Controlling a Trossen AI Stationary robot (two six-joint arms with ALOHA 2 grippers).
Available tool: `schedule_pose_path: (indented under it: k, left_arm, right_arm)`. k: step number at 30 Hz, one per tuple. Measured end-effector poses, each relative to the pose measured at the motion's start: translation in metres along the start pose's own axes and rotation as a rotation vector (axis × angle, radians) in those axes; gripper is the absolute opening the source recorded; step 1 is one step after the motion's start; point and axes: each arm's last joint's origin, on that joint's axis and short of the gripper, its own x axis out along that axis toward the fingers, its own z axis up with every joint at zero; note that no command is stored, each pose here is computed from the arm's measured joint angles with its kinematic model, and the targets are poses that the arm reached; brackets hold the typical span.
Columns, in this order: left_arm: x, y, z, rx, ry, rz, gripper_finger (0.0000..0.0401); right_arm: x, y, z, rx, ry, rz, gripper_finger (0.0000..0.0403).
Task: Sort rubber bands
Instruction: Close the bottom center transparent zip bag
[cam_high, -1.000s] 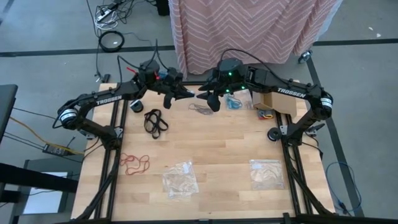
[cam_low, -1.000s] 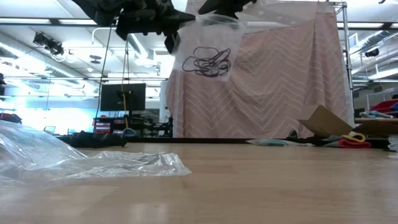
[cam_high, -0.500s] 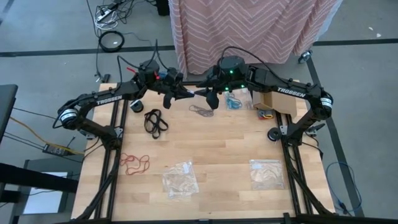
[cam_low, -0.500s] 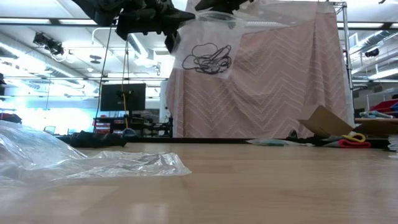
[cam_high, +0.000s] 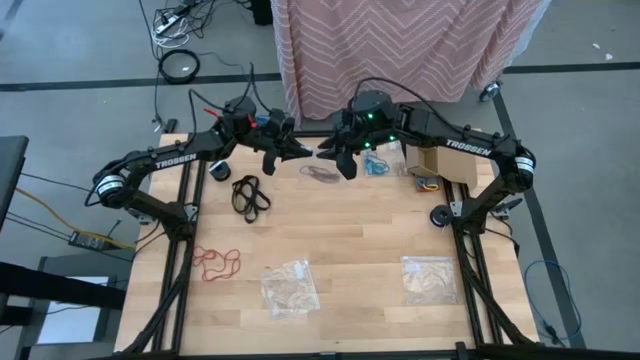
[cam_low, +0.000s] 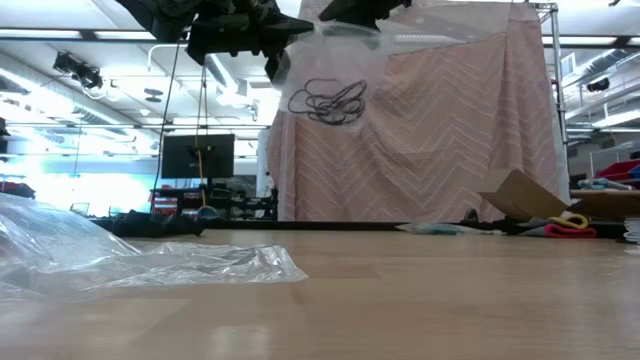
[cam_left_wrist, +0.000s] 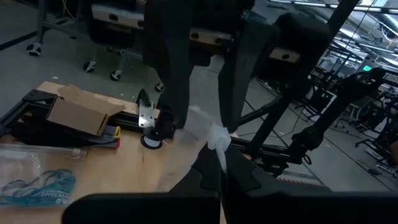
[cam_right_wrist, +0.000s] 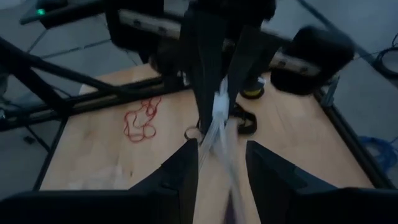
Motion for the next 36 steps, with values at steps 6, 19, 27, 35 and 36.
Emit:
schedule_pose_path:
  k: [6, 19, 27, 35, 36]
  left_arm:
    - [0.0000, 0.0000, 0.0001, 0.001, -0.001, 0.000, 0.0000]
    - [-0.0002, 0.0003, 0.0003, 0.002, -0.004, 0.008, 0.0000]
    - [0.0002, -0.0004, 0.0001, 0.000, 0.000, -0.006, 0.0000]
    - [0.0001, -0.0003, 0.0001, -0.001, 0.000, -0.005, 0.0000]
    - [0.0001, -0.0003, 0.0001, -0.001, 0.000, -0.005, 0.0000]
  right_arm:
    - [0.0001, -0.0003, -0.0009, 0.000, 0.009, -0.010, 0.0120]
    - [0.0000, -0.0028, -0.0003, -0.009, 0.000, -0.092, 0.0056]
    - [-0.0002, -0.0035, 0.0000, -0.013, -0.003, -0.093, 0.0004]
    - [0.0000, -0.0023, 0.0012, -0.088, -0.012, -0.046, 0.0027]
    - [0.0000, -0.0016, 0.0014, -0.097, -0.014, -0.014, 0.0037]
